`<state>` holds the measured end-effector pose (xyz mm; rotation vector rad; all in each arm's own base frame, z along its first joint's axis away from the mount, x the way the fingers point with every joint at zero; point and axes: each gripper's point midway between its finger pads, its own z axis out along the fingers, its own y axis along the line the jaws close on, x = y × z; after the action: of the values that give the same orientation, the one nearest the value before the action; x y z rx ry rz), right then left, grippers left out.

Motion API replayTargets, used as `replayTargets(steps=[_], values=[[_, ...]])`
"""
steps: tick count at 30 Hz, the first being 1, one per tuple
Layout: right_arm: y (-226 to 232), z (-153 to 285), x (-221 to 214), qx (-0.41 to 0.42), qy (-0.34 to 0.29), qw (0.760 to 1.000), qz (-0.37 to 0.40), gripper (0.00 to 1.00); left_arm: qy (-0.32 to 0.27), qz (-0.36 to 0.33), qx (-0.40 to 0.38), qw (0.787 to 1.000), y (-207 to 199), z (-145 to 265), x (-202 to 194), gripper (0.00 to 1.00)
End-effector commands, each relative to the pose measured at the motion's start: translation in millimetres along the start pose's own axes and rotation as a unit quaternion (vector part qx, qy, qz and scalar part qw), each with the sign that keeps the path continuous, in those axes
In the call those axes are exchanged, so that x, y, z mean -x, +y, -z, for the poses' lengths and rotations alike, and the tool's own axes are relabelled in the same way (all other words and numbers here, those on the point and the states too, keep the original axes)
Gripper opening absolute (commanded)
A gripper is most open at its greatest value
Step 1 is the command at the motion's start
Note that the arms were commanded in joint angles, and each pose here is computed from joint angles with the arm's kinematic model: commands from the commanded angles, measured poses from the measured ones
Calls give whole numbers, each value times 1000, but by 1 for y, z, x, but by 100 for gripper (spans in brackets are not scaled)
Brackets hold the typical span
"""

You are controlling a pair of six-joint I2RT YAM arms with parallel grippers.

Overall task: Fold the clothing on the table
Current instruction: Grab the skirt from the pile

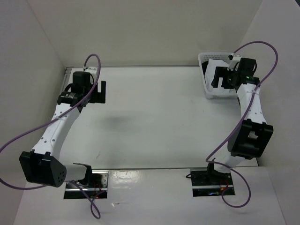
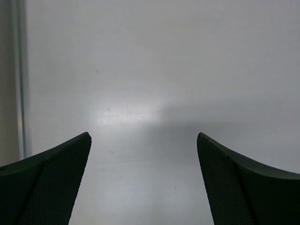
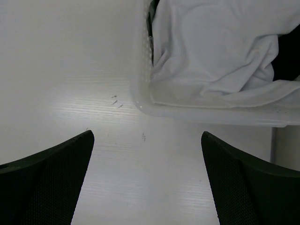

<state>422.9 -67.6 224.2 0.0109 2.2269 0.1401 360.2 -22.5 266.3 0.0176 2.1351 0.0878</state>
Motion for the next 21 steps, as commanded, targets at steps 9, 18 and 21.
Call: replayTargets(steps=[9,18,21], values=[[-48,-78,37,-93,11,995,23,99,1,-2,-55,998,-8,9,-29,99],[-71,-151,2,-132,59,989,39,95,18,-8,-67,998,-13,2,-39,99],[-69,-158,-2,-134,58,988,43,95,-10,-6,-67,998,-12,6,-32,99]])
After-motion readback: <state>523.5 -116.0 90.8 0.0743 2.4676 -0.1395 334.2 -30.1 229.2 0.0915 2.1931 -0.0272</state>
